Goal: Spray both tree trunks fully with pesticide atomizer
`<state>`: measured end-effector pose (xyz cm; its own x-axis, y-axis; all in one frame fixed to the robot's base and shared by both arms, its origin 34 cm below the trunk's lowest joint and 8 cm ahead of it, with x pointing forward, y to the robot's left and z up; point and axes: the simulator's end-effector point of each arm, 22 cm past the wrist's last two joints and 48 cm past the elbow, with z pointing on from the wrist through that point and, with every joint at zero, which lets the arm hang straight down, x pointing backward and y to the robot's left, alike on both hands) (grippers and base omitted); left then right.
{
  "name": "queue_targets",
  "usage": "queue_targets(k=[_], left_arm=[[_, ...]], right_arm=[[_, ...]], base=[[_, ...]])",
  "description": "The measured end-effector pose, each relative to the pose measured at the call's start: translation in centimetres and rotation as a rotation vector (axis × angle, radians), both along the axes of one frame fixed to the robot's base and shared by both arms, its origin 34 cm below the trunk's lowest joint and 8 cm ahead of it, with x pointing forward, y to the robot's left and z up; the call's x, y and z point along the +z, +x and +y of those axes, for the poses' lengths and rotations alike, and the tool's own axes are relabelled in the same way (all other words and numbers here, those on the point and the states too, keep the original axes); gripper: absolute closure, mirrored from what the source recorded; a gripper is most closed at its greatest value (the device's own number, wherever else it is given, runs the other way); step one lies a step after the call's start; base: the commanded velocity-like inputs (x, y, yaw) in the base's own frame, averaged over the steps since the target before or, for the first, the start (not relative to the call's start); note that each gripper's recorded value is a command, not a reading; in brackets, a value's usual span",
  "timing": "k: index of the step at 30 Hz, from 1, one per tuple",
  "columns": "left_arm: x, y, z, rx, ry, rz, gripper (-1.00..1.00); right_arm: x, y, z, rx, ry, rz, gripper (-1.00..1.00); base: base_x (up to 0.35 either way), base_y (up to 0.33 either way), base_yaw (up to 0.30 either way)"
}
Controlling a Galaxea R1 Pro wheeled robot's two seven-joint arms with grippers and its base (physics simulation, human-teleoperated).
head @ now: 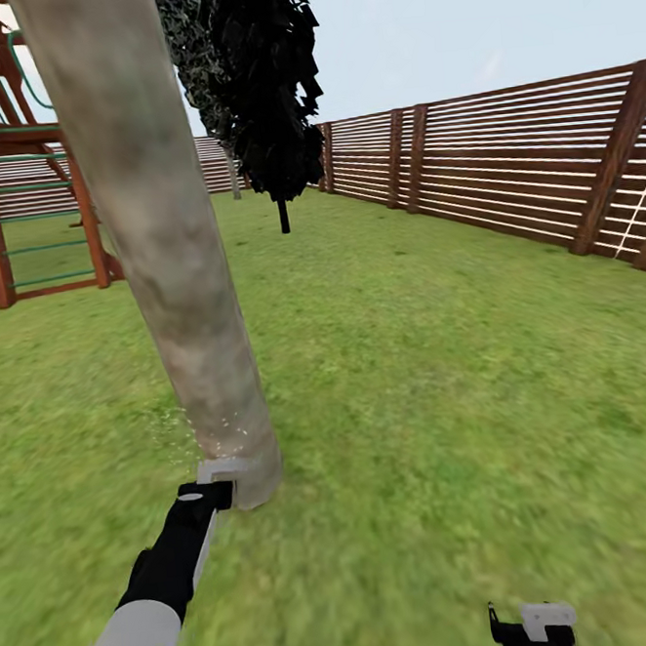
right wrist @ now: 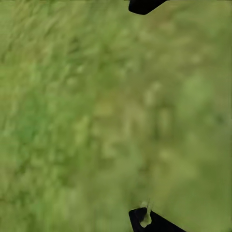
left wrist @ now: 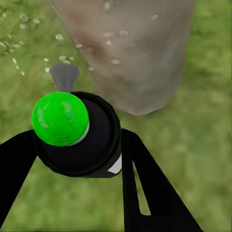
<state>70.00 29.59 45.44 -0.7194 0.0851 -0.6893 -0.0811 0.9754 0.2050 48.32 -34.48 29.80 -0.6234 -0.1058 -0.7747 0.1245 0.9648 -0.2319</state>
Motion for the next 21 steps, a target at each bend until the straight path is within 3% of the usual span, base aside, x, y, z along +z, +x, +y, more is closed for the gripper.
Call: queue_targets(k=[2, 4, 10, 14, 18, 21], left_arm=[[0.1, -0.2, 2.1, 0.037, 0.005, -0.002, 1.00], [0.2, -0.3, 2.8, 0.057, -0.004, -0.007, 1.00], [0.6, 0.2, 1.4, 0.048, -0.019, -0.019, 1.00], [3.8, 1.7, 2.1, 0.060, -0.007, -0.090, 1.00], [5.9, 2.0, 3.2, 0.082, -0.004, -0.052, 1.00], [5.9, 2.0, 4.0, 0.050, -0.026, -0.037, 1.00]], right_arm=[[0.0, 0.0, 0.0, 0.000, 0.000, 0.000, -1.00], [0.0, 0.0, 0.0, 0.000, 0.000, 0.000, -1.00], [0.0, 0.0, -0.1, 0.000, -0.002, -0.001, -1.00], [0.0, 0.0, -0.1, 0.000, -0.002, -0.001, -1.00], [0.0, 0.0, 0.0, 0.000, 0.000, -0.001, -1.00], [0.0, 0.0, 0.0, 0.000, 0.000, -0.001, -1.00]], base=[[0.000, 0.000, 0.277], [0.000, -0.079, 0.140], [0.045, -0.248, 0.006], [0.149, -0.033, 0.016], [0.004, -0.001, 0.250], [0.000, 0.000, 0.222]])
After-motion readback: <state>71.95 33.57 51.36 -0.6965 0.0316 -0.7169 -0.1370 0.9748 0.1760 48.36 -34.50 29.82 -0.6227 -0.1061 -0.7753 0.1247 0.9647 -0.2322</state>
